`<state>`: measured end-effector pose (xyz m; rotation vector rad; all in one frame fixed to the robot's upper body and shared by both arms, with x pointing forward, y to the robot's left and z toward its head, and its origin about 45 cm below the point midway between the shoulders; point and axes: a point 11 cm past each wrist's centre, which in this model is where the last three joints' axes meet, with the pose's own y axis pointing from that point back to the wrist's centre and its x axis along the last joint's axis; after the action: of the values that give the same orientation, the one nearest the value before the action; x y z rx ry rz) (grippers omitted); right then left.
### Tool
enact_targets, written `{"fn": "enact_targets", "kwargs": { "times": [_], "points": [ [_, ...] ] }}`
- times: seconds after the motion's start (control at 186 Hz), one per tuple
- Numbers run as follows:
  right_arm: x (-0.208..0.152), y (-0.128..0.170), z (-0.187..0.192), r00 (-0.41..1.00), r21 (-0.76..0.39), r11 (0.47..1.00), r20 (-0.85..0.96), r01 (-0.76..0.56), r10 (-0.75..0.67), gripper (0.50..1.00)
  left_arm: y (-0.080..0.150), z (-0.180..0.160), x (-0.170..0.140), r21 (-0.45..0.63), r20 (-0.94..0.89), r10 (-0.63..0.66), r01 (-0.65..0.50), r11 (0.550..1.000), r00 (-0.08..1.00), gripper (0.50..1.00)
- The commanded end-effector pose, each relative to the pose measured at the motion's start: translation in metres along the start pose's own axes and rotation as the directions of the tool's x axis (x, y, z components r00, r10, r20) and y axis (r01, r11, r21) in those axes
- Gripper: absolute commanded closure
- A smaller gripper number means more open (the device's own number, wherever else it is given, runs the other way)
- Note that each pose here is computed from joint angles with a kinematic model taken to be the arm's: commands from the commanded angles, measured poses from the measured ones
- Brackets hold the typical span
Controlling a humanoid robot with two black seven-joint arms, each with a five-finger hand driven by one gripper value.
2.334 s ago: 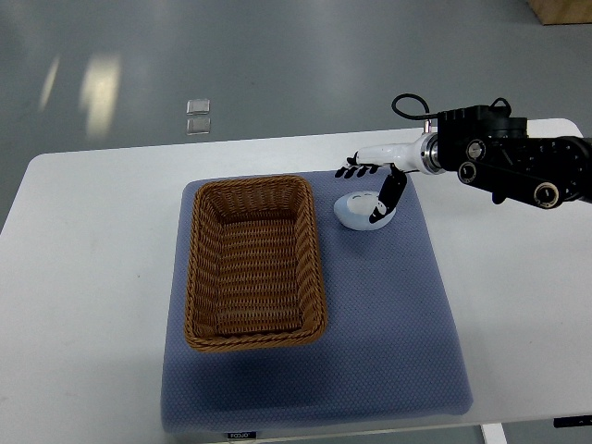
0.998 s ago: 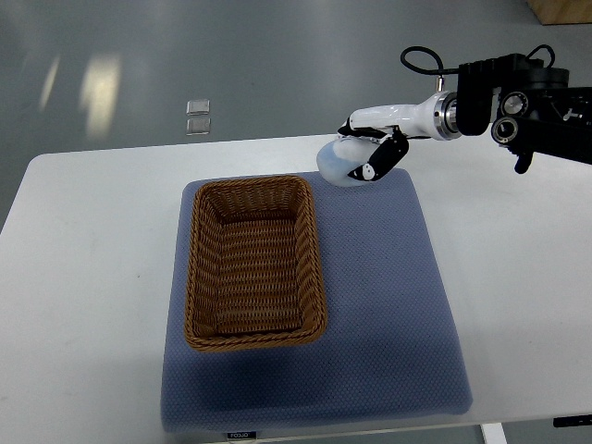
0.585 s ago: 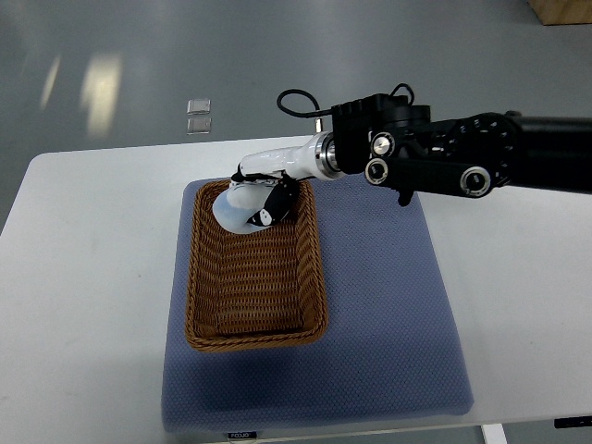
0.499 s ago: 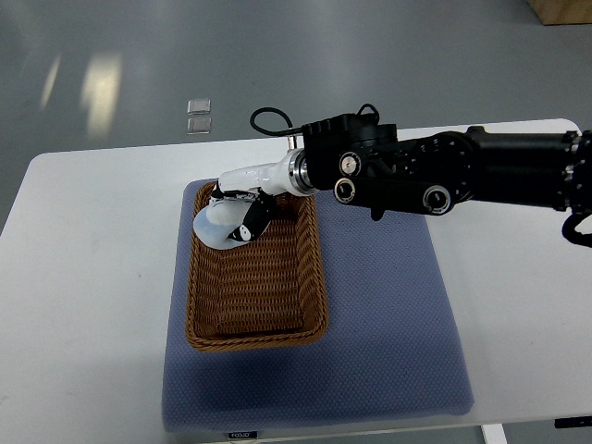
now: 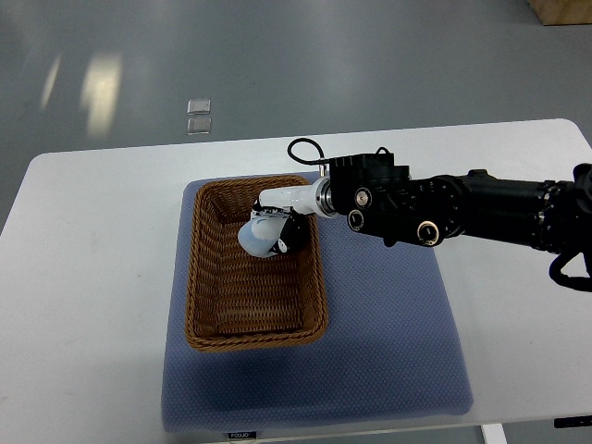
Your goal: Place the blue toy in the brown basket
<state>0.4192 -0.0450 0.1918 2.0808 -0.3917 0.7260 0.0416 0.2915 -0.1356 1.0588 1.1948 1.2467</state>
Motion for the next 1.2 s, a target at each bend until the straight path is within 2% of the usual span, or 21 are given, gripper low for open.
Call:
{"fn": "enact_targets", "kwargs": {
  "times": [0.0, 0.086, 0.215, 0.467, 0.633, 0.773, 0.858, 0.901, 0.976, 1.073, 1.196],
  "points": [
    [-0.003, -0.001, 0.001, 1.000, 0.006, 1.000, 0.010, 0.003, -0.003, 0.709, 0.000, 0.000, 0.000, 0.000, 0.000, 0.000, 0.000, 1.000, 1.000, 0.500],
    [-0.003, -0.001, 0.000, 1.000, 0.010, 1.000, 0.017, 0.002, -0.002, 0.638, 0.000, 0.000, 0.000, 0.000, 0.000, -0.001, 0.001, 1.000, 1.000, 0.500],
    [0.008, 0.001, -0.009, 0.999, 0.034, 0.999, 0.045, -0.022, 0.021, 0.607, 0.000, 0.001, 0.000, -0.002, -0.001, 0.000, 0.000, 1.000, 1.000, 0.500],
    [0.066, 0.021, -0.060, 0.974, 0.178, 0.974, 0.200, -0.143, 0.106, 0.603, 0.000, 0.000, 0.001, -0.001, -0.003, 0.002, -0.002, 1.000, 1.000, 0.500],
    [0.119, 0.057, -0.031, 0.875, 0.187, 0.935, 0.444, -0.303, 0.195, 0.603, 0.000, 0.001, 0.000, -0.002, -0.001, 0.000, 0.000, 1.000, 1.000, 0.500],
    [0.135, 0.083, 0.019, 0.650, 0.174, 0.872, 0.735, -0.457, 0.193, 0.603, 0.000, 0.000, 0.000, -0.001, -0.004, -0.001, 0.001, 1.000, 1.000, 0.500],
    [0.136, 0.096, 0.050, 0.461, 0.152, 0.812, 0.874, -0.563, 0.156, 0.603, 0.000, 0.001, 0.000, -0.003, -0.002, 0.002, -0.002, 1.000, 1.000, 0.500],
    [0.130, 0.102, 0.073, 0.326, 0.122, 0.765, 0.938, -0.632, 0.120, 0.603, 0.000, 0.001, 0.000, -0.003, -0.004, 0.002, -0.002, 1.000, 1.000, 0.500],
    [0.115, 0.108, 0.103, 0.142, 0.058, 0.705, 0.988, -0.707, 0.061, 0.603, 0.000, 0.000, 0.000, -0.001, -0.002, 0.000, 0.000, 1.000, 1.000, 0.500],
    [0.092, 0.112, 0.136, -0.057, -0.038, 0.653, 0.998, -0.757, -0.008, 0.603, 0.000, 0.000, -0.001, -0.001, -0.002, -0.001, 0.001, 1.000, 1.000, 0.500],
    [0.061, 0.104, 0.156, -0.243, -0.134, 0.621, 0.965, -0.772, -0.095, 0.603, 0.000, 0.000, -0.001, -0.001, -0.003, -0.001, 0.001, 1.000, 1.000, 0.500]
  ]
}}
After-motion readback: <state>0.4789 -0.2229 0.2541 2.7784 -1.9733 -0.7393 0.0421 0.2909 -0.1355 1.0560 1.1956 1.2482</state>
